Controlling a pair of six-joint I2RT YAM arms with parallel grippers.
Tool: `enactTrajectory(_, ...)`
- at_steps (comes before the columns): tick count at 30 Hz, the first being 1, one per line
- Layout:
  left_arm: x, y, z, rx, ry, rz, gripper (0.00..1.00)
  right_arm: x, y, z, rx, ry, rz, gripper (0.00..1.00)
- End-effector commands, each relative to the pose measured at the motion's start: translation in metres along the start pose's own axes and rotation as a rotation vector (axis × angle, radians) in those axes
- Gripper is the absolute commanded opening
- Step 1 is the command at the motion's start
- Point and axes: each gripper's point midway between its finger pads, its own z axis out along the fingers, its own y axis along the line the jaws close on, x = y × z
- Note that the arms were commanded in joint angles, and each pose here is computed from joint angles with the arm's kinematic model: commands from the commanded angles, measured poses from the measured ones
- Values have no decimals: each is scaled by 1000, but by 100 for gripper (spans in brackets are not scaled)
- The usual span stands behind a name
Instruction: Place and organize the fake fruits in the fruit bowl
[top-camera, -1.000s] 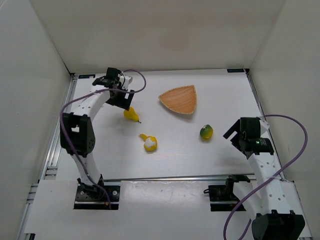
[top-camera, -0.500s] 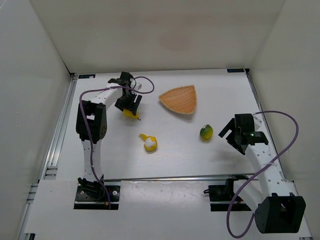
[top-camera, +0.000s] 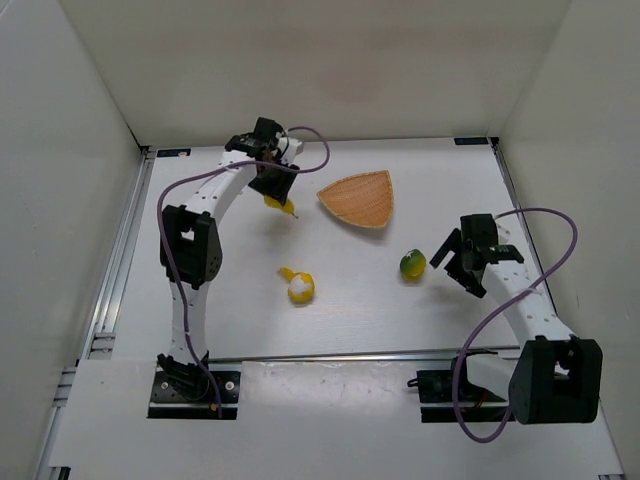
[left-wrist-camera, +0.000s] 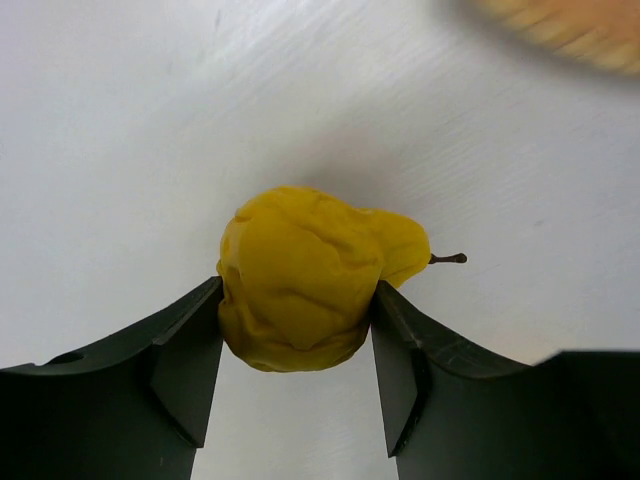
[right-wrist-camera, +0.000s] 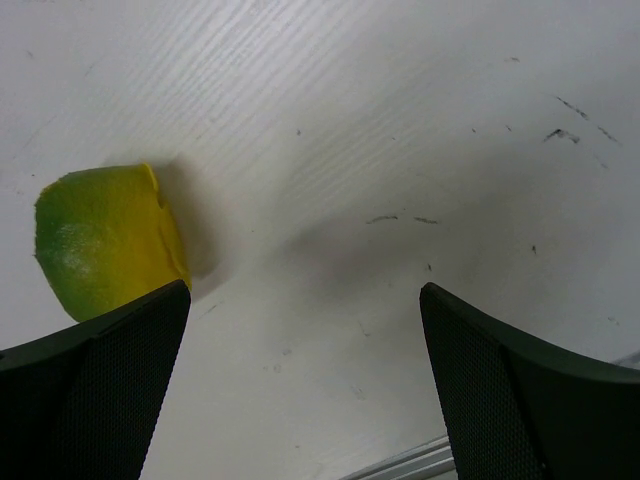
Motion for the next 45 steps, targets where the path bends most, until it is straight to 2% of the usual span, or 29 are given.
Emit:
enactTrajectory(1,-56,-38,-34,4,-161,139,32,-25,35,-7,-131,-48,-35,100)
enactTrajectory(7,-138,-98,-35,58,-433,238,33,-32,60,-19,-228,-81,-82,100)
enactTrajectory(8,-145,-105,-31,72,-450,239,33,-32,60,-18,-228,-82,-92,100)
enactTrajectory(9,-143,-113,-6,83,-421,247,35,-29,64,-20,-243,-73,-102,100)
enactTrajectory(10,-160,-125,-12,100,-472,253,36,-27,66,-21,-248,-70,-111,100)
enactTrajectory(12,-163,-133,17,107,-465,260,38,-23,69,-22,-265,-61,-133,100)
enactTrajectory(15,-170,-154,30,132,-497,285,45,-18,75,-21,-278,-44,-175,100)
enactTrajectory(16,-168,-160,38,131,-491,292,58,-14,76,-18,-274,-31,-185,100)
enactTrajectory(20,-168,-166,44,102,-491,297,89,-11,78,-13,-265,-15,-227,100)
enactTrajectory(21,-171,-165,36,101,-504,297,100,-8,82,-11,-275,-3,-248,100)
enactTrajectory(24,-175,-155,13,50,-527,283,100,-7,90,-4,-284,8,-290,100)
enactTrajectory(25,-180,-151,-12,32,-559,277,100,-8,94,-5,-299,16,-291,100)
enactTrajectory(27,-173,-137,-24,-37,-544,268,100,-7,99,0,-297,27,-300,100)
enactTrajectory(28,-176,-130,-51,-68,-578,256,100,-5,103,0,-301,31,-310,100)
enactTrajectory(29,-173,-125,-62,-95,-580,247,100,-2,105,2,-298,43,-310,100)
enactTrajectory(30,-158,-118,-58,-122,-541,231,100,-5,103,7,-271,34,-310,100)
enactTrajectory(31,-157,-116,-86,-124,-574,226,100,-5,102,10,-256,39,-290,100)
enactTrajectory(32,-149,-113,-93,-137,-568,223,100,-2,102,12,-245,44,-299,100)
enactTrajectory(33,-130,-108,-84,-154,-517,225,100,-2,102,17,-226,51,-286,100)
enactTrajectory(35,-116,-100,-106,-185,-523,214,100,2,100,24,-198,60,-287,100)
enactTrajectory(37,-87,-88,-98,-238,-449,223,100,7,96,34,-164,83,-294,100)
enactTrajectory(38,-78,-79,-109,-261,-444,212,100,10,94,39,-151,99,-298,97)
enactTrajectory(40,-53,-69,-105,-288,-385,199,100,13,93,42,-136,104,-300,88)
enactTrajectory(41,-47,-60,-116,-298,-386,184,100,11,96,41,-142,97,-298,75)
enactTrajectory(43,-22,-47,-112,-298,-326,145,100,13,96,43,-130,98,-299,63)
enactTrajectory(45,-9,-38,-118,-307,-313,116,100,5,99,37,-141,68,-292,45)
